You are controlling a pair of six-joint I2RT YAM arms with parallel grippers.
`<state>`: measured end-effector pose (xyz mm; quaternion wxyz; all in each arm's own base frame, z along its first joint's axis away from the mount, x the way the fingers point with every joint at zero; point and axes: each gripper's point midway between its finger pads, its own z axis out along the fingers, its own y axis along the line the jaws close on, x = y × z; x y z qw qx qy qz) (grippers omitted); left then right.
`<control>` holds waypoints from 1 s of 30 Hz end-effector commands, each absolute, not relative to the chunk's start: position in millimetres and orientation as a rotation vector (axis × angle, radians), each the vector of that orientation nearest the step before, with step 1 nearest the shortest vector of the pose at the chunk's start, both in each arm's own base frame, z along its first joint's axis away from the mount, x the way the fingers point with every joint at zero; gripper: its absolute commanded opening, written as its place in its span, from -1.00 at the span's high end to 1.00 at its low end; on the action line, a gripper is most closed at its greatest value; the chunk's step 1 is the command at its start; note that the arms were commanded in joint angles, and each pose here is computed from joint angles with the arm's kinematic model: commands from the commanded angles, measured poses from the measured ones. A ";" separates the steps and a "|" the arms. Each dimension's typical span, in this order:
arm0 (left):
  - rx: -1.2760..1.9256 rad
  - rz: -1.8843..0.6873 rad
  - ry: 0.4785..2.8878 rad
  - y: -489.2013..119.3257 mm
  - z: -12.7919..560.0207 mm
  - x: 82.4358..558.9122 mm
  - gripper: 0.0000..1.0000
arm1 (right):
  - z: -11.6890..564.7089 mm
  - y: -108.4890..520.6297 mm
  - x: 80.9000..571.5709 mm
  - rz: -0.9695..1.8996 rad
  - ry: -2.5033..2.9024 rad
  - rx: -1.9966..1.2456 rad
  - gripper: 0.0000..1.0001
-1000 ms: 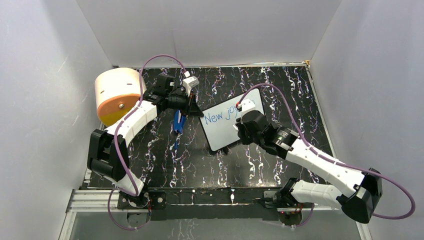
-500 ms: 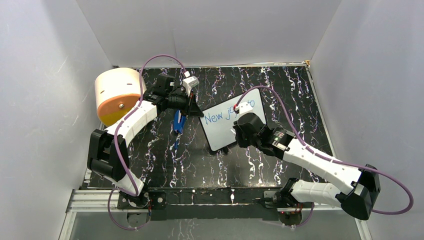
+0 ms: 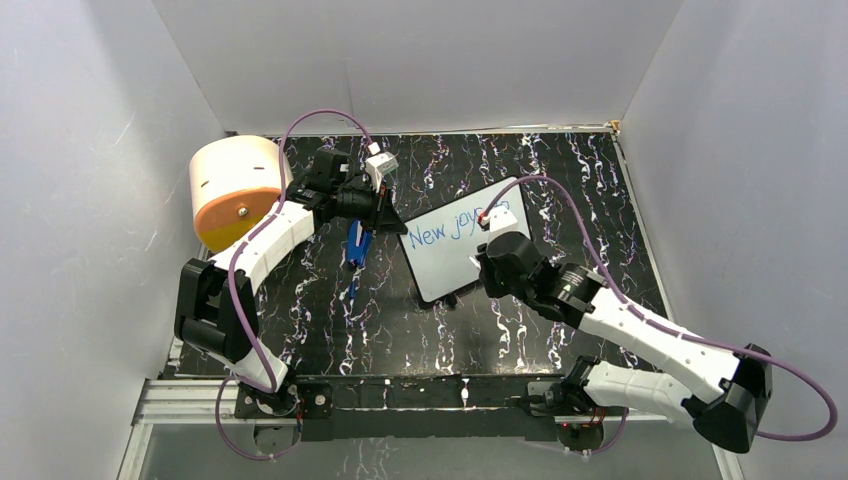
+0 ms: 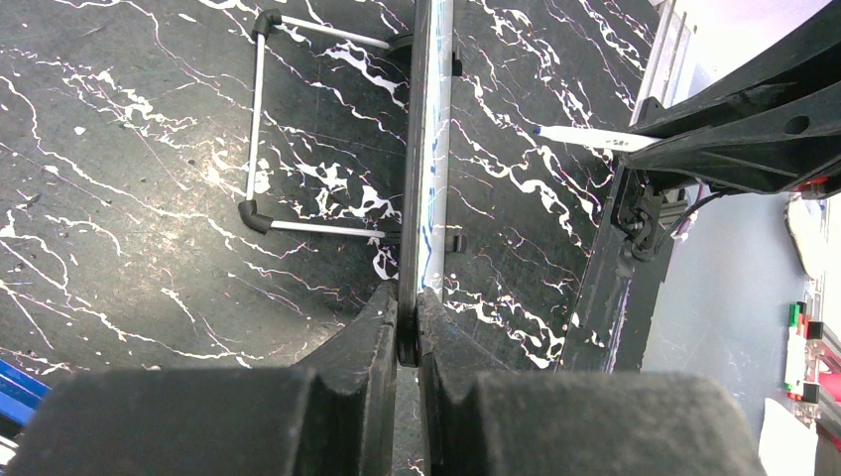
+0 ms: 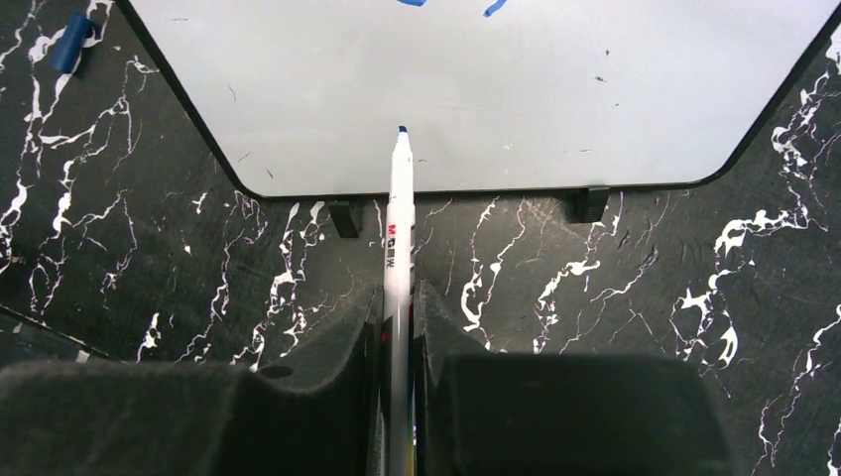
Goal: Write a sentence on the whiteboard
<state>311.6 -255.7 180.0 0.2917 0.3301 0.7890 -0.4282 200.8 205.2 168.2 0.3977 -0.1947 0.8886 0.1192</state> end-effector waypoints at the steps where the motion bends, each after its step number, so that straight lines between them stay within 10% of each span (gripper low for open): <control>1: 0.884 -1.035 2.118 -247.8 172.0 317.1 1.00 | 186.2 209.4 201.6 0.377 2.146 -0.496 1.00; 30: 0.876 -1.025 2.111 -247.4 175.2 318.6 1.00 | 169.0 211.1 208.9 0.270 2.194 -0.585 1.00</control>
